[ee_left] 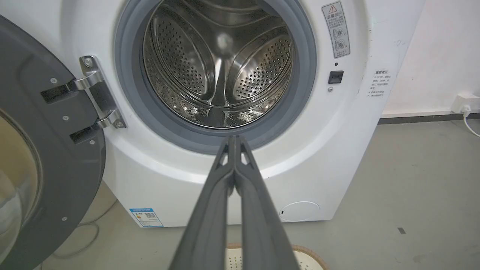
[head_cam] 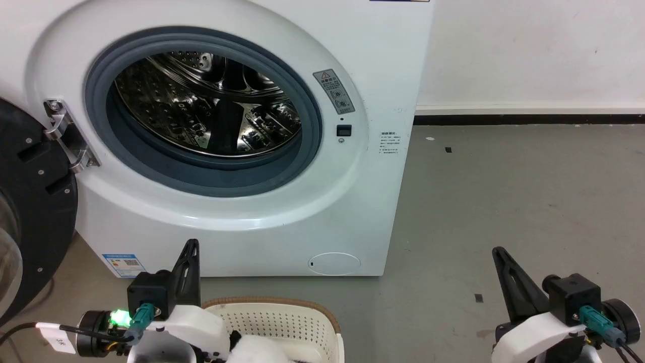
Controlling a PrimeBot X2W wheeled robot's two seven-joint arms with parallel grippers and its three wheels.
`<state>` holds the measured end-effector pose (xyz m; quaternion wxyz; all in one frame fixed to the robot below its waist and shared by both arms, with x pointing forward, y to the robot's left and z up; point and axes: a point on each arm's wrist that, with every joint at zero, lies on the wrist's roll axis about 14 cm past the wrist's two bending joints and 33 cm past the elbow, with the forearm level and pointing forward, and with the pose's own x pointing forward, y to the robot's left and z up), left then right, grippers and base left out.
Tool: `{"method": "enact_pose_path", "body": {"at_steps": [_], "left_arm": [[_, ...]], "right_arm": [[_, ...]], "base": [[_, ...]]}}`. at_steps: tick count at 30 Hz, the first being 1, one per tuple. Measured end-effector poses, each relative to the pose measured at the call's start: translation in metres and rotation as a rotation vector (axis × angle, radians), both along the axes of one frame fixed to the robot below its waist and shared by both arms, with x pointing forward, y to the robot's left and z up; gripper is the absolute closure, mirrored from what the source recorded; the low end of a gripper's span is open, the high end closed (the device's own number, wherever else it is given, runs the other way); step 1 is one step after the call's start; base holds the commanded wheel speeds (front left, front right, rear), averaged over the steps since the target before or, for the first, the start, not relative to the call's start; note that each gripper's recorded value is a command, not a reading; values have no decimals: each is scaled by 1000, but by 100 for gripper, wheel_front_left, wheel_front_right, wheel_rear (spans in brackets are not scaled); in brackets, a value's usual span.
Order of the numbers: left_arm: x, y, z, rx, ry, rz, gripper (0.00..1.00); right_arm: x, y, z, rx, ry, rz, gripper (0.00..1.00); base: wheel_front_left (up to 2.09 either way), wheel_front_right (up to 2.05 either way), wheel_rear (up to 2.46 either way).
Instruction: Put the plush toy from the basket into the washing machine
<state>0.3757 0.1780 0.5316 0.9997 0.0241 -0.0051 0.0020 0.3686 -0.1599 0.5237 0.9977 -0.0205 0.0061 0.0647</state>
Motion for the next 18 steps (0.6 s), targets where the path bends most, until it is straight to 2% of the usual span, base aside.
{"method": "enact_pose_path", "body": {"at_steps": [8,9,18], "left_arm": [[0,0,0,0,0,0,100],[0,0,0,0,0,0,0],[0,0,-1,0,1,2,0]], "right_arm": [[0,0,0,0,0,0,100],[0,0,0,0,0,0,0],[0,-2,0,3,-2,-5,0]], "base": [[0,0,0],[0,0,0],[0,0,0]]}}
